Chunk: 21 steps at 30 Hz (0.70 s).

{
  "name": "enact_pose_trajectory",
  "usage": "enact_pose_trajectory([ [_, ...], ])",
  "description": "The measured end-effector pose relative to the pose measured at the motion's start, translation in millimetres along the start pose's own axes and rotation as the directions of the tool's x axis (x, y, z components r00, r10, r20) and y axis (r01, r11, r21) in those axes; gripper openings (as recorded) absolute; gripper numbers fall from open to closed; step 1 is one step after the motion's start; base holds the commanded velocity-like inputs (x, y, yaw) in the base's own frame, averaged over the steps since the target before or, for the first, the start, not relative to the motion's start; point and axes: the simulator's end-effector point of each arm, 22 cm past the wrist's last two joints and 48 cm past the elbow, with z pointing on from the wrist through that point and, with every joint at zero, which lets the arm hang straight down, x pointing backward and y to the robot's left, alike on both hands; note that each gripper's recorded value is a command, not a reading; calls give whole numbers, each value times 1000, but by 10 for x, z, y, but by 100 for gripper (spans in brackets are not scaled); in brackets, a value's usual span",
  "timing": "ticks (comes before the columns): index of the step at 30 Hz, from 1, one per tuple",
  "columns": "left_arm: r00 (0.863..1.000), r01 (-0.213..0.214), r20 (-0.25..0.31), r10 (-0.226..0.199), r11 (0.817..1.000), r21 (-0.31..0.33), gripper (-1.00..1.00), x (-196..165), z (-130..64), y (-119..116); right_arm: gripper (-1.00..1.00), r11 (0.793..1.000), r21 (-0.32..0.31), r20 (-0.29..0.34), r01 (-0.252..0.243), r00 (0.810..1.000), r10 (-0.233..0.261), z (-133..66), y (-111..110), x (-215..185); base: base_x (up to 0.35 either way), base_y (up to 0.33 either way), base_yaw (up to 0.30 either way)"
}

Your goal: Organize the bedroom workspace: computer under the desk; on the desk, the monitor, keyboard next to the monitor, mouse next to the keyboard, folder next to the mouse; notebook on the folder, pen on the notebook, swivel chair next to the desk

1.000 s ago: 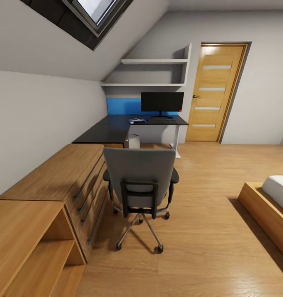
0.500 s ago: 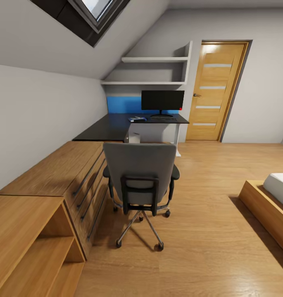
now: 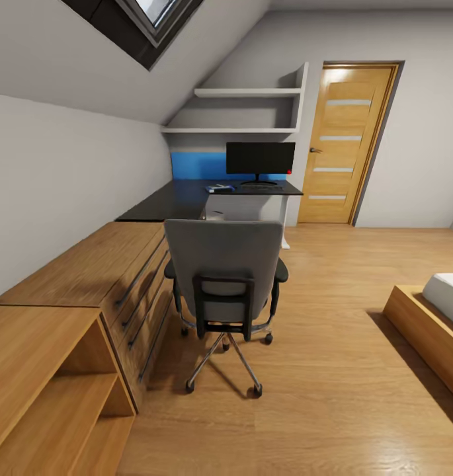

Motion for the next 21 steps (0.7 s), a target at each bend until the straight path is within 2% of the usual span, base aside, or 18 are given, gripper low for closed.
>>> enact_pose_trajectory([
  [16,1000,8,14,-8,1000,8,100,158,256,-53,100,1000,1,0,0,1000,0,126,57,314,0,0,0],
  [21,1000,-2,-21,4,996,89,100,-514,474,-583,100,1000,-18,15,-24,1000,25,191,205,328,0,0,0],
])
